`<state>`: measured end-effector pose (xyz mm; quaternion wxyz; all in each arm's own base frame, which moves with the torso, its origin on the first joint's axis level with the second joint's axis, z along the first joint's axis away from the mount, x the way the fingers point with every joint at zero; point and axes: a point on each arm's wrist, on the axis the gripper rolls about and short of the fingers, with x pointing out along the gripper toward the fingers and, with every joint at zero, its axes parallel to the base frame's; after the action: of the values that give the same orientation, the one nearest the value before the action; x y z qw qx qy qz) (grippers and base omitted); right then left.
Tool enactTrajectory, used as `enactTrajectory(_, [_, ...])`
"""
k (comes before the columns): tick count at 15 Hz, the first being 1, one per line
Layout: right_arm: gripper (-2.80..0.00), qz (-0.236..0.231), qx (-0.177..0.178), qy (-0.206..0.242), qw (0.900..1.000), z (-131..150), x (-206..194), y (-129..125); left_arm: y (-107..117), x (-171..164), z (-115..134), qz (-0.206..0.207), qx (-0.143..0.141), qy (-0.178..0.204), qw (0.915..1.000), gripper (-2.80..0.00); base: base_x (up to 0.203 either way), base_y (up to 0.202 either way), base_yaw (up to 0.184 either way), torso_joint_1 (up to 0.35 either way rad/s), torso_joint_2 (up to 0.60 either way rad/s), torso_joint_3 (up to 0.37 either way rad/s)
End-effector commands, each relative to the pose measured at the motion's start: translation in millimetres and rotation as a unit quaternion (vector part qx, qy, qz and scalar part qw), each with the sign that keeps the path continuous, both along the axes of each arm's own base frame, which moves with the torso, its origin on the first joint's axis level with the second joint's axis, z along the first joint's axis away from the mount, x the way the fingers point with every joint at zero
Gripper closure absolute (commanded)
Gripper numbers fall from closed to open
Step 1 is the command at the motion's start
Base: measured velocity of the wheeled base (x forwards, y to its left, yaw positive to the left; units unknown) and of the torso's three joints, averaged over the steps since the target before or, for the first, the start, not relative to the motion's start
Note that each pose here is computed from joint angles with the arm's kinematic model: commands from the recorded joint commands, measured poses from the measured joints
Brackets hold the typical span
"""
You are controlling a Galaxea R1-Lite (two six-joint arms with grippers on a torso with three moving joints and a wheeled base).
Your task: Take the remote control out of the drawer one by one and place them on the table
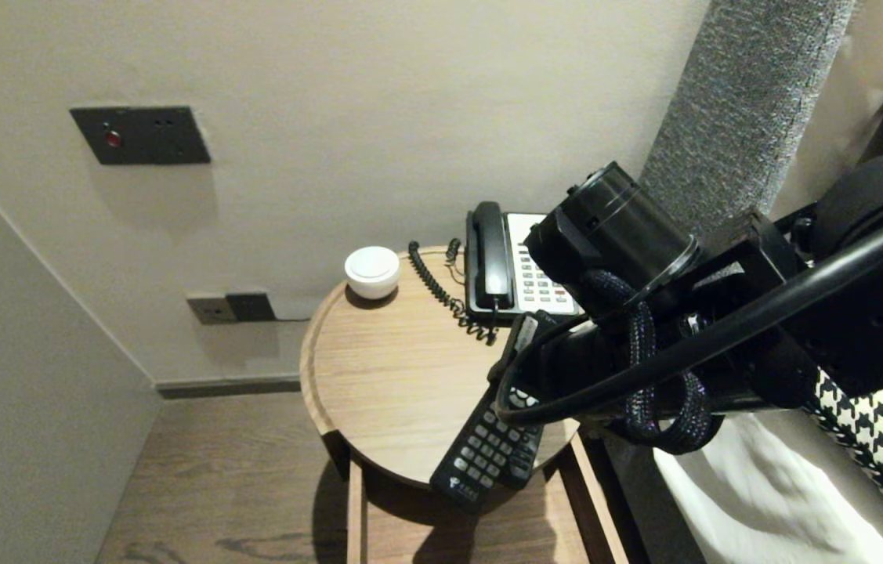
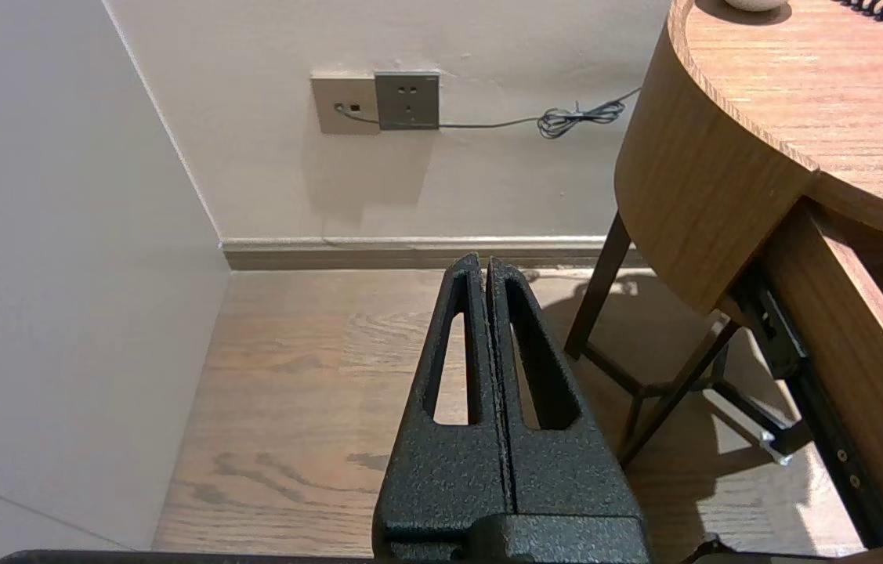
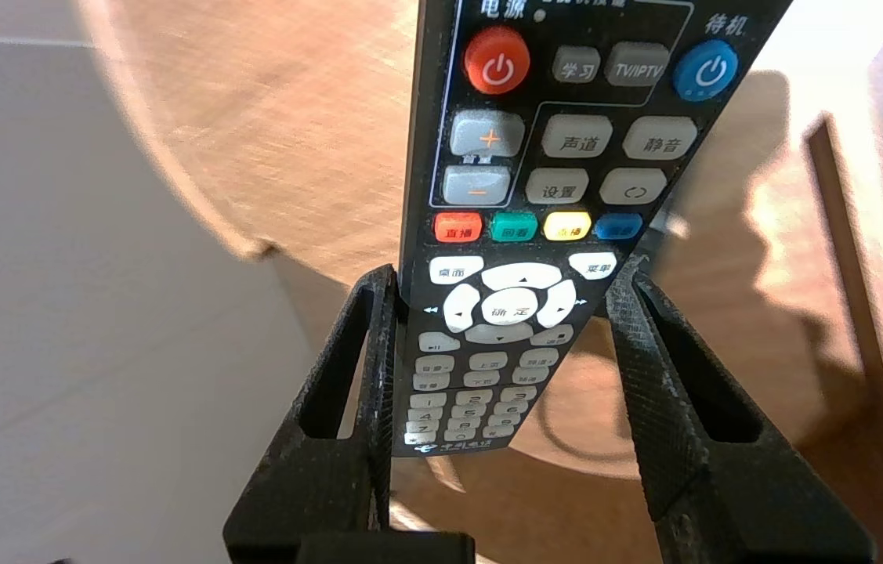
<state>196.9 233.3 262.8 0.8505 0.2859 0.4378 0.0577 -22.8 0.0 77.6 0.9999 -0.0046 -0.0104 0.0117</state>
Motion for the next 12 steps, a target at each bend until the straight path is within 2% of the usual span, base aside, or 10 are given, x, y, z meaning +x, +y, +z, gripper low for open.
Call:
enactTrajectory(1, [0.0, 0.0, 0.008, -0.008, 1.0, 4.7, 7.3, 8.6, 0.0, -0.2, 0.0, 0.001, 0.0, -0.002, 1.0, 0.0, 0.0, 0.0, 0.0, 0.0, 0.0, 0.0])
enactTrajectory(4, [0.0, -0.003, 0.017, -0.015, 1.0, 15.6, 20.7, 20.1, 0.0, -0.1, 0.1, 0.001, -0.001, -0.001, 1.0, 0.0, 0.0, 0.0, 0.0, 0.0, 0.0, 0.0])
enactTrajectory(6, [0.0, -0.007, 0.012, -0.008, 1.0, 13.4, 35.1, 31.0, 0.0, -0.2, 0.0, 0.001, -0.001, -0.002, 1.0, 0.0, 0.0, 0.0, 0.0, 0.0, 0.0, 0.0])
enactTrajectory(8, [0.0, -0.011, -0.001, 0.024, 1.0, -1.1, 50.9, 35.2, 0.0, -0.1, -0.1, 0.001, 0.0, 0.0, 1.0, 0.0, 0.0, 0.0, 0.0, 0.0, 0.0, 0.0])
enactTrajectory(11, [0.0, -0.001, 0.03, 0.094, 0.995, -13.7, 65.4, 29.1, 0.0, -0.2, 0.0, 0.001, -0.001, -0.002, 1.0, 0.0, 0.0, 0.0, 0.0, 0.0, 0.0, 0.0])
enactTrajectory(12, [0.0, -0.001, 0.037, 0.102, 0.994, -15.3, 67.0, 29.2, 0.0, -0.2, 0.0, 0.001, 0.0, -0.002, 1.0, 0.0, 0.0, 0.0, 0.0, 0.0, 0.0, 0.0])
